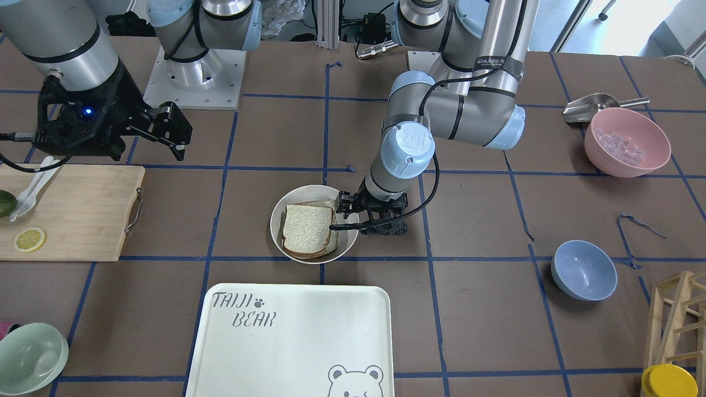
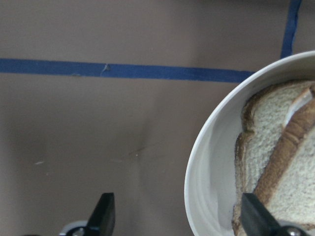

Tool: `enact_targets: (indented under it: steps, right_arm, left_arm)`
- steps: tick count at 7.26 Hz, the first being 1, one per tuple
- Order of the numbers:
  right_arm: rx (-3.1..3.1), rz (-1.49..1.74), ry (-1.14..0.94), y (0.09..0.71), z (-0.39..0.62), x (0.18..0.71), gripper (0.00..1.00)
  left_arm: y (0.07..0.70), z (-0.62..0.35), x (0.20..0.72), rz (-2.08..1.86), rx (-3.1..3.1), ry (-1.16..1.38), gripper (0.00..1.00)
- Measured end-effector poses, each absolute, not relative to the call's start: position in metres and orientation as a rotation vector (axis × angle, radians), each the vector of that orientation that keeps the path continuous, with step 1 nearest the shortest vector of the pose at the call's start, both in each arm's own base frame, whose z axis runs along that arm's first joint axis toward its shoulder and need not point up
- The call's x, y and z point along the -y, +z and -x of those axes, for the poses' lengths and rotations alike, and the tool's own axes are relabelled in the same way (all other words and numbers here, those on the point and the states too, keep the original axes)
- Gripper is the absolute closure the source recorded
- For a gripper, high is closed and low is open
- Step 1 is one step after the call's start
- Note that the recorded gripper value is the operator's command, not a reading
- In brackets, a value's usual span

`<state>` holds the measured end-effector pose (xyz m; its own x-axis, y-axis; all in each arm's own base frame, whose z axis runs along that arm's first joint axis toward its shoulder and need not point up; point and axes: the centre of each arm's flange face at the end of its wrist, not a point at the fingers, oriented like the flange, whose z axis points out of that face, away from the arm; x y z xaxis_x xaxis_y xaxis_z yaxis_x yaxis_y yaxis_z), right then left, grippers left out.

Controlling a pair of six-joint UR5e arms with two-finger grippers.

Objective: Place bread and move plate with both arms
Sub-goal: 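Grasp the white plate rim with the left gripper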

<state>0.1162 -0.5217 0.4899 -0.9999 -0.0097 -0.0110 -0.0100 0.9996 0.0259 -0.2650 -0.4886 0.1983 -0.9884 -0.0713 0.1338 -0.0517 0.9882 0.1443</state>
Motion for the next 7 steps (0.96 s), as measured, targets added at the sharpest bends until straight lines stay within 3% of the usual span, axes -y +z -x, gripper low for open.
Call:
enact_targets:
  steps: [1, 3, 5, 7]
  right_arm:
    - [-3.131, 0.014, 0.027, 0.494, -0.116, 0.519, 0.0]
    - [-3.132, 0.008, 0.014, 0.499, -0.116, 0.515, 0.0]
    - [-3.132, 0.007, 0.015, 0.501, -0.116, 0.514, 0.0]
    - [-3.133, 0.005, 0.014, 0.501, -0.116, 0.513, 0.0]
  left_arm:
    - [0.192, 0.27, 0.486, -0.082, 2.993, -0.224, 0.51]
    - [0.18, 0.279, 0.483, -0.053, 2.995, -0.252, 0.85]
    - [0.178, 0.281, 0.482, -0.046, 2.982, -0.259, 0.97]
    - [0.181, 0.281, 0.483, -0.052, 2.946, -0.249, 0.97]
